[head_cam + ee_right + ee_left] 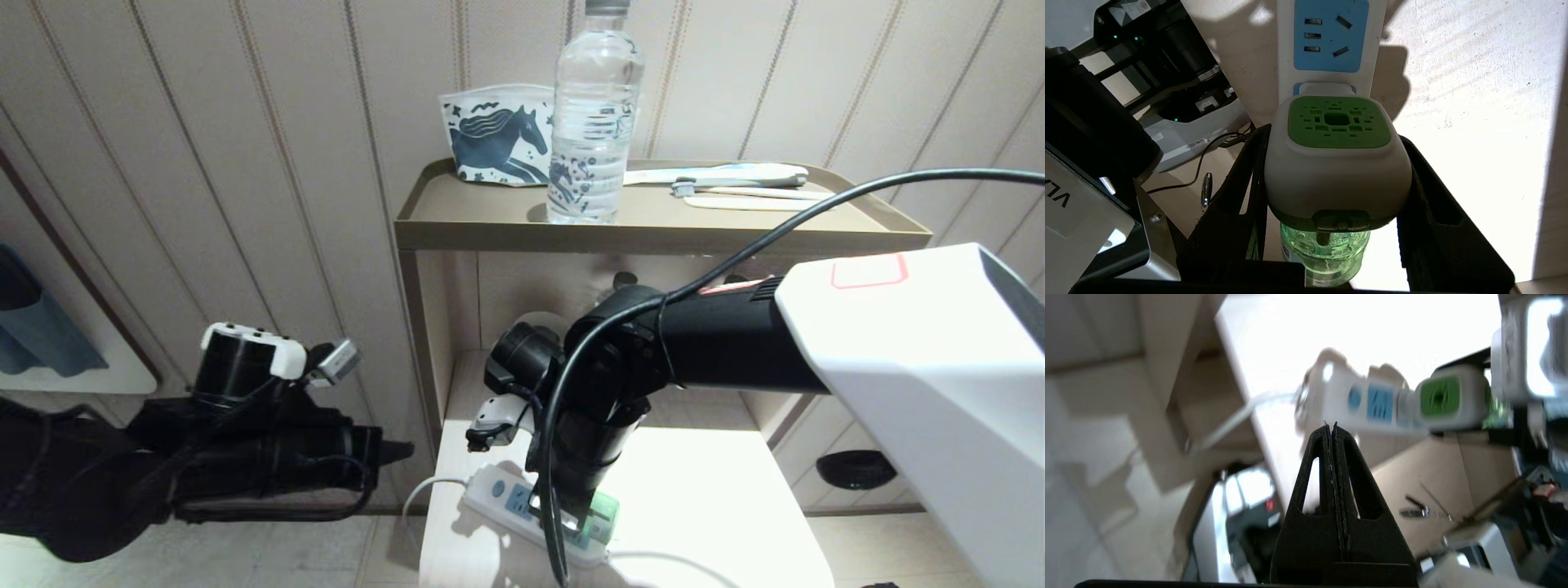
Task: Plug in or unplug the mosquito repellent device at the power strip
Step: Hold the socket with your left hand and unplug it with your right hand
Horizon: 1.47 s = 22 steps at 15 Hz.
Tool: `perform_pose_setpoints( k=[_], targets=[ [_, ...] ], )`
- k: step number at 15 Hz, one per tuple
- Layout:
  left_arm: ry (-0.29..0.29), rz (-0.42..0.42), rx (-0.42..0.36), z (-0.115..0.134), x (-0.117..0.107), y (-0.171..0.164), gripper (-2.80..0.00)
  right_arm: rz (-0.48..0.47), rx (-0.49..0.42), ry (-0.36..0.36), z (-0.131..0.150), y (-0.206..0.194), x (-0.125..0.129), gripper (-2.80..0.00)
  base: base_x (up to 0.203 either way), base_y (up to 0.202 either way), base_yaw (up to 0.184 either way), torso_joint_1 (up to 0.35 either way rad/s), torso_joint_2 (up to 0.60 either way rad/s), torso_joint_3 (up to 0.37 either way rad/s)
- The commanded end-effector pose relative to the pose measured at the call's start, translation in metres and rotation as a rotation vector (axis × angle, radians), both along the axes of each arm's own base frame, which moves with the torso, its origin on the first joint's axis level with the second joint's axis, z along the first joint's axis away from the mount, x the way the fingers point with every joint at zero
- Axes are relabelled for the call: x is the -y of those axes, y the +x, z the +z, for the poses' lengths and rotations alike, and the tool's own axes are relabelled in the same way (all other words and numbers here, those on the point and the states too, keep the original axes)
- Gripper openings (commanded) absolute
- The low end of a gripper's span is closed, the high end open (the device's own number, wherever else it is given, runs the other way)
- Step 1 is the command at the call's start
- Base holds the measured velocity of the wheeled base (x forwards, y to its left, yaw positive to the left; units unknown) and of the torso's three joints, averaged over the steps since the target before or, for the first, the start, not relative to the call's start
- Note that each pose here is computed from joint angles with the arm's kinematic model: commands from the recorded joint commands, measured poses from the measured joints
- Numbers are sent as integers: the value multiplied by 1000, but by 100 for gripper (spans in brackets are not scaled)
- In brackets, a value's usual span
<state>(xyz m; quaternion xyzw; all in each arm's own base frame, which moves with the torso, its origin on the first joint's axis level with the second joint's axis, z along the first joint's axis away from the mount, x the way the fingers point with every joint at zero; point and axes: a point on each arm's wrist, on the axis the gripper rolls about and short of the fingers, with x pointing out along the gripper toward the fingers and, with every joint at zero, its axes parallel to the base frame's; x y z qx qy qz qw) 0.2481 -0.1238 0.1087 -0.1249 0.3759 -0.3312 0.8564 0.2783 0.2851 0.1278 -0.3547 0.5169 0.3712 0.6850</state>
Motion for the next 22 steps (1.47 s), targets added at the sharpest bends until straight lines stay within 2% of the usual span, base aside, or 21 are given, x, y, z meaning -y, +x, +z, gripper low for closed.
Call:
perform_pose_setpoints(
  k=[1, 3, 5, 6, 7, 11, 14, 22],
  targets=[
    [-2, -39, -19, -22, 24, 21, -280, -9, -5, 0, 2, -1, 2, -280, 0, 0, 0, 0, 0, 0],
    [-63, -18, -8, -14, 31, 29, -280, -13, -10, 42, 12, -2, 6, -280, 0, 0, 0, 0, 0, 0],
    [-154, 24, 9, -9, 34, 35, -280, -18, -52, 102, 17, 1, 13, -280, 0, 0, 0, 0, 0, 0],
    [-201, 43, 12, -10, 38, 38, -280, -24, -58, 123, 18, 3, 17, -280, 0, 0, 0, 0, 0, 0],
    [-223, 47, 8, -17, 43, 40, -280, -24, -56, 143, 16, 3, 18, -280, 0, 0, 0, 0, 0, 0],
    [-218, 50, -14, -31, 46, 40, -280, -13, -45, 233, 12, -2, 26, -280, 0, 0, 0, 0, 0, 0],
    [-187, 50, -21, -35, 44, 35, -280, -14, -40, 235, 10, -1, 26, -280, 0, 0, 0, 0, 0, 0],
    [-183, 34, -42, -42, 50, 32, -280, -4, -17, 278, 4, 1, 23, -280, 0, 0, 0, 0, 0, 0]
  ],
)
